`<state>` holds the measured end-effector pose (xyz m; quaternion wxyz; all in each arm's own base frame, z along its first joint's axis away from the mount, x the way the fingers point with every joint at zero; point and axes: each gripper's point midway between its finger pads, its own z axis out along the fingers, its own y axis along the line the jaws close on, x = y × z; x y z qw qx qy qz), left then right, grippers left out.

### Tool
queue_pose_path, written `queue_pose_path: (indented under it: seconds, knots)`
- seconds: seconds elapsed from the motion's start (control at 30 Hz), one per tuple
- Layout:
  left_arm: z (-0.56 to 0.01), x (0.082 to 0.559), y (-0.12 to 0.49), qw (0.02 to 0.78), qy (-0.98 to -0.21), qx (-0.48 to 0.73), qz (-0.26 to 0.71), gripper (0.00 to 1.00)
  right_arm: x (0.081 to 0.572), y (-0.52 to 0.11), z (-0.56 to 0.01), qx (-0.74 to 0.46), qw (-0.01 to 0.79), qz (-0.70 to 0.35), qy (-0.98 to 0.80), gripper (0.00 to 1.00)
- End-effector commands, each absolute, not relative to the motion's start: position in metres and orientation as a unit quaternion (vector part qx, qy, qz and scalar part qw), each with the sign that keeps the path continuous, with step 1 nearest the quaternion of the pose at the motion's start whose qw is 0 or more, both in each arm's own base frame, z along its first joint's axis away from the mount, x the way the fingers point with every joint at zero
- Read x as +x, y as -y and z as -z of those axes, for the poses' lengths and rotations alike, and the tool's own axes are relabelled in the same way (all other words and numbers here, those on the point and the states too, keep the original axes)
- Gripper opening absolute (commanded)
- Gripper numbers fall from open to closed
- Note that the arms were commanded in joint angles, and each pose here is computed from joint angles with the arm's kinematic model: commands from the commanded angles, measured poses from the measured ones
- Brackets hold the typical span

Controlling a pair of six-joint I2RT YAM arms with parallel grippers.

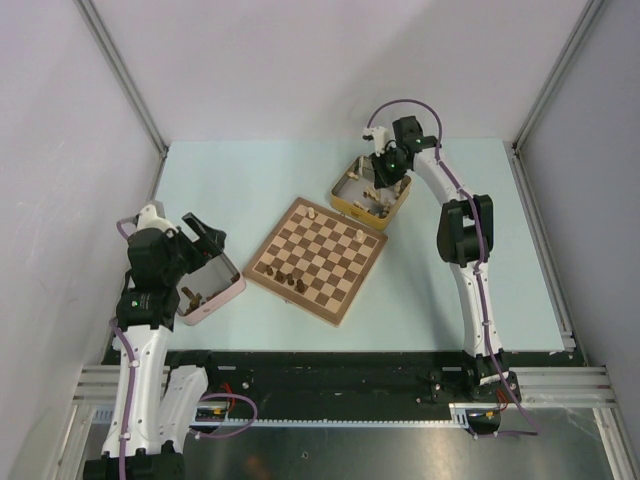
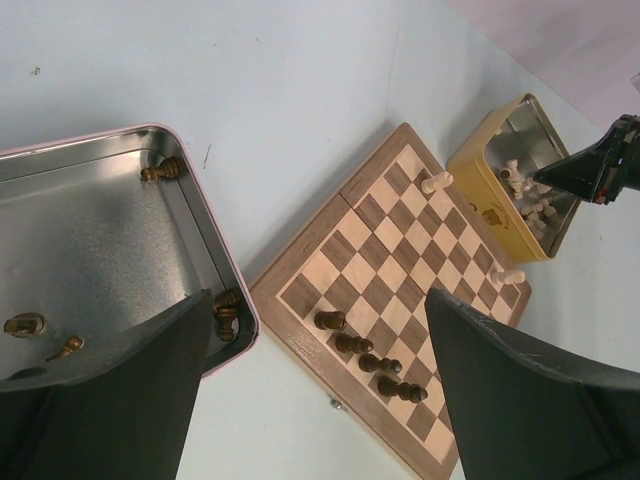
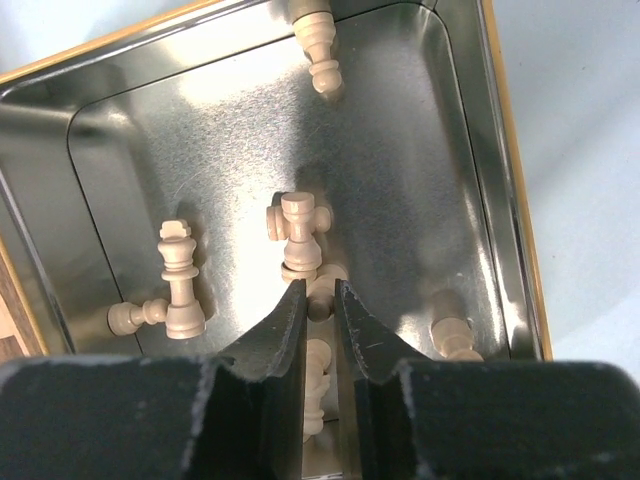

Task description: Set up the chess pieces on the board

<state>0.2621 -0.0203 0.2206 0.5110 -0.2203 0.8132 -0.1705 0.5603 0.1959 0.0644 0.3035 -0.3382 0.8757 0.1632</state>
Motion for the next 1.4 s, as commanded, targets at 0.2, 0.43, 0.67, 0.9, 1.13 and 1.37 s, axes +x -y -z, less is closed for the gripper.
queue_pose_path:
  seconds: [0.2, 0.43, 0.67, 0.9, 1.13, 1.37]
  knots:
    - [-0.236, 0.263, 0.021, 0.532, -0.803, -0.205, 0.175, 0.91, 0.580, -0.191, -0.171, -0.345, 0.425, -0.130, -0.827, 0.06]
    - [-0.236, 0.260, 0.022, 0.535, -0.801, -0.203, 0.176, 0.91, 0.562, -0.207, -0.207, -0.347, 0.449, -0.171, -0.805, 0.05]
    - [-0.237, 0.258, 0.022, 0.539, -0.798, -0.201, 0.178, 0.91, 0.495, -0.270, -0.209, -0.414, 0.407, -0.268, -0.769, 0.06]
    - [-0.238, 0.255, 0.022, 0.544, -0.795, -0.201, 0.177, 0.92, 0.446, -0.309, -0.178, -0.456, 0.361, -0.287, -0.761, 0.06]
    - [-0.237, 0.252, 0.022, 0.545, -0.795, -0.198, 0.175, 0.92, 0.425, -0.323, -0.147, -0.480, 0.332, -0.269, -0.766, 0.07]
    - [-0.234, 0.251, 0.022, 0.543, -0.798, -0.196, 0.173, 0.93, 0.423, -0.328, -0.136, -0.486, 0.334, -0.252, -0.767, 0.07]
